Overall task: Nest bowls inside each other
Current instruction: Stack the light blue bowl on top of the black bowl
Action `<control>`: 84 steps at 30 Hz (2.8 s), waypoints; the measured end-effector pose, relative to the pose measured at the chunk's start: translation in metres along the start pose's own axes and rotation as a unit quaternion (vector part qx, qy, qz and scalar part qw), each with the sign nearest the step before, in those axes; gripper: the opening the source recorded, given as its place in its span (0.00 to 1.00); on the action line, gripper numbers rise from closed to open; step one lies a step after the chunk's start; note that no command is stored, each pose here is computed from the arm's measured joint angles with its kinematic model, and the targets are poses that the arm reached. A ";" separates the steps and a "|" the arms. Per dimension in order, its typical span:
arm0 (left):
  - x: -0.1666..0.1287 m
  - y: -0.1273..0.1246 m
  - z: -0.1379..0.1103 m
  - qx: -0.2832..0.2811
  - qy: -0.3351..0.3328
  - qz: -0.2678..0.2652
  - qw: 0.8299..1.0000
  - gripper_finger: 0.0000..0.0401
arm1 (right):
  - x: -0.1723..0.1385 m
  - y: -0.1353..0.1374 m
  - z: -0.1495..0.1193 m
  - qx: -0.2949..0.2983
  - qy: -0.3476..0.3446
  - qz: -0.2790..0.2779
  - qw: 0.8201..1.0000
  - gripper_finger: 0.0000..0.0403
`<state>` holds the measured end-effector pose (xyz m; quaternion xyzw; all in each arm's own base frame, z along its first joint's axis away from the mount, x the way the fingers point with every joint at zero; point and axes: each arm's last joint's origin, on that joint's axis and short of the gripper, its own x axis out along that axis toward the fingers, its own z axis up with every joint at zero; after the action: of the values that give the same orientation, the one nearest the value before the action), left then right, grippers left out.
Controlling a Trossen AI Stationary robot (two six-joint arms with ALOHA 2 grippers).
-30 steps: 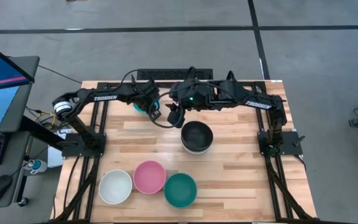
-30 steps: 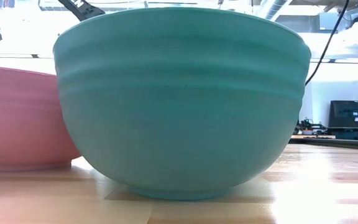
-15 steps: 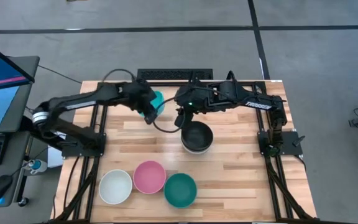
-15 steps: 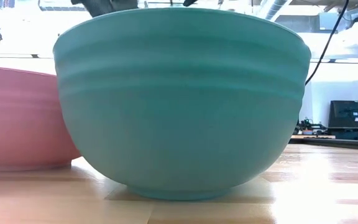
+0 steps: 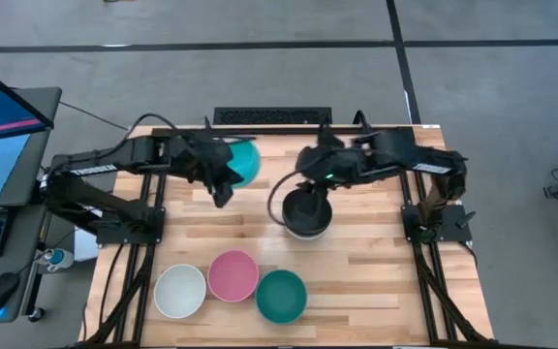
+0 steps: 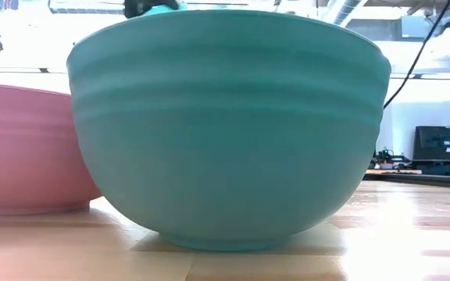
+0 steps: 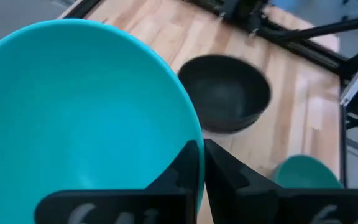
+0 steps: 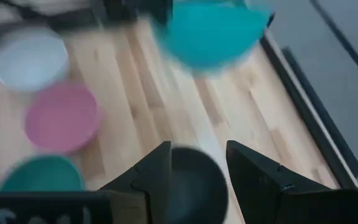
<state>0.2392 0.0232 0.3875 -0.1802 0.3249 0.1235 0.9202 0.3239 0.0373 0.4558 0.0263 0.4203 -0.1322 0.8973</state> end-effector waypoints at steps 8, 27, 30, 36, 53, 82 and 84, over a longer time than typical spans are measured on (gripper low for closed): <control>0.032 -0.035 0.031 0.025 -0.027 -0.044 0.998 0.00 | -0.054 -0.001 -0.024 0.025 -0.028 0.014 0.999 0.44; 0.083 -0.083 0.077 0.031 0.020 -0.101 0.994 0.00 | -0.053 -0.011 -0.190 0.157 -0.131 0.057 0.977 0.44; 0.098 -0.091 0.070 0.033 0.041 -0.103 0.993 0.00 | -0.041 -0.014 -0.214 0.173 -0.147 0.086 0.970 0.44; 0.121 -0.104 0.058 0.014 0.070 -0.097 0.993 0.00 | -0.019 -0.020 -0.246 0.209 -0.153 0.107 0.960 0.44; 0.188 -0.102 0.042 0.030 0.096 -0.058 0.993 0.09 | -0.011 -0.020 -0.254 0.222 -0.161 0.117 0.954 0.44; 0.227 -0.105 0.016 0.033 0.149 -0.022 0.988 0.04 | -0.011 -0.019 -0.253 0.224 -0.162 0.120 0.954 0.44; 0.227 -0.105 0.017 0.033 0.143 -0.023 0.989 0.02 | -0.011 -0.019 -0.253 0.223 -0.162 0.119 0.954 0.44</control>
<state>0.4569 -0.0401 0.2803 -0.1733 0.4530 0.0644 0.8721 0.1236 0.0615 0.3020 0.2539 0.2233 -0.1172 0.9338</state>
